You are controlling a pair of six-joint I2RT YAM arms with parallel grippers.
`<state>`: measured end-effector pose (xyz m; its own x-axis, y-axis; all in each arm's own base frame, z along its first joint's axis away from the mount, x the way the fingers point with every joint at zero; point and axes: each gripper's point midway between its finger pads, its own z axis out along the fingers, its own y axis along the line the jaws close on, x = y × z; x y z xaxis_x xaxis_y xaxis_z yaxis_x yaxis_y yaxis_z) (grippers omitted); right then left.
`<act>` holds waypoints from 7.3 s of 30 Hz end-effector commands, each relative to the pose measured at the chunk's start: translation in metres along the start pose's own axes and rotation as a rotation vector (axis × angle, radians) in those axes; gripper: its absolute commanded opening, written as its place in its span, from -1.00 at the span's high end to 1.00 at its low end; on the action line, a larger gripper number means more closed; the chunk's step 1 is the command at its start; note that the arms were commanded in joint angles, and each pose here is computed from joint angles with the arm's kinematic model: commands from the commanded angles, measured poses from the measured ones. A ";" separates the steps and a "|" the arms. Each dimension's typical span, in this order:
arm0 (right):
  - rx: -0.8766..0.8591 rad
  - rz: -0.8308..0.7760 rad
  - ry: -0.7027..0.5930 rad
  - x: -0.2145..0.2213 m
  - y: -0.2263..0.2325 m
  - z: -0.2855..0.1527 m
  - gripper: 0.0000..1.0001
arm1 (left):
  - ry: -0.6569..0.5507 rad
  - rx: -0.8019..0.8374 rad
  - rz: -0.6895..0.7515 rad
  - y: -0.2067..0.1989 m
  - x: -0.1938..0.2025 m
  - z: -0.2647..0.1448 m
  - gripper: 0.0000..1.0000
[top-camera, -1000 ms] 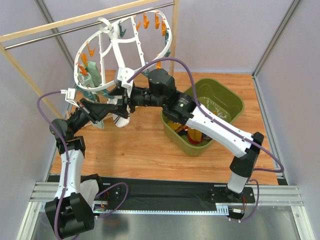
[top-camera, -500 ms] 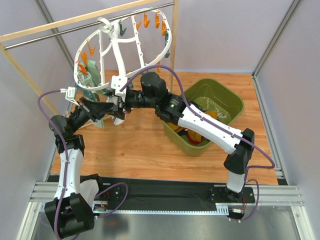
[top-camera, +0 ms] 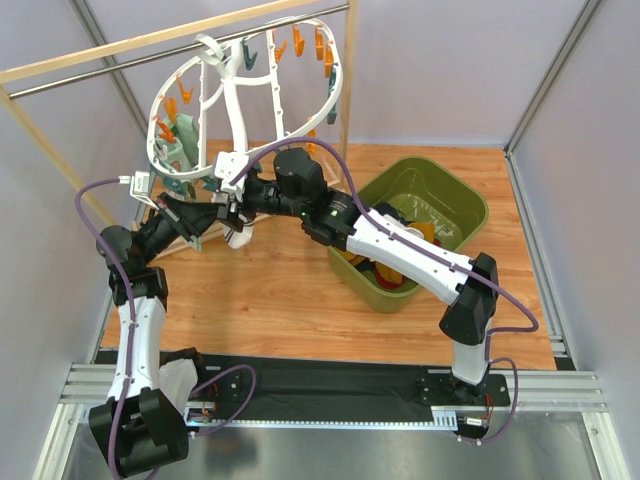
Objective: Remove the socks clipped to the hanger
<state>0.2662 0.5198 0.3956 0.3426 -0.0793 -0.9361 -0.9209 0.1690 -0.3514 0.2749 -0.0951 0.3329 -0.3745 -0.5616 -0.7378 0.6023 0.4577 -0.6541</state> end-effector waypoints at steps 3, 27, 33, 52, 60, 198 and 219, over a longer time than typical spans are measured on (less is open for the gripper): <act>0.100 -0.056 -0.035 -0.012 -0.020 0.007 -0.42 | -0.020 0.034 0.100 -0.019 -0.012 0.001 1.00; 0.054 0.047 -0.004 -0.005 0.010 -0.021 -0.57 | -0.016 0.039 0.103 -0.024 -0.011 0.000 1.00; 0.074 0.129 0.014 0.002 0.030 -0.043 -0.57 | -0.015 0.035 0.154 -0.041 -0.017 0.000 1.00; 0.316 0.192 -0.061 0.011 0.026 -0.041 -0.61 | -0.020 0.039 0.211 -0.087 -0.007 0.004 1.00; 0.368 0.230 -0.075 0.009 0.040 -0.038 -0.77 | -0.022 0.043 0.208 -0.091 -0.003 0.005 1.00; 0.178 0.534 -0.131 -0.003 0.037 -0.060 0.99 | -0.322 0.287 0.166 -0.119 -0.080 0.001 1.00; 0.944 0.652 0.385 0.162 -0.053 -0.307 0.77 | -0.240 -0.133 0.271 -0.065 -0.068 -0.007 0.00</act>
<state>0.3029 0.2256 0.3225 -0.2317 0.0952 -0.9681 -0.4717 0.8594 0.1974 0.2495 -0.0944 0.4372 -0.0453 -0.6027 -0.7967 0.6548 0.5844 -0.4793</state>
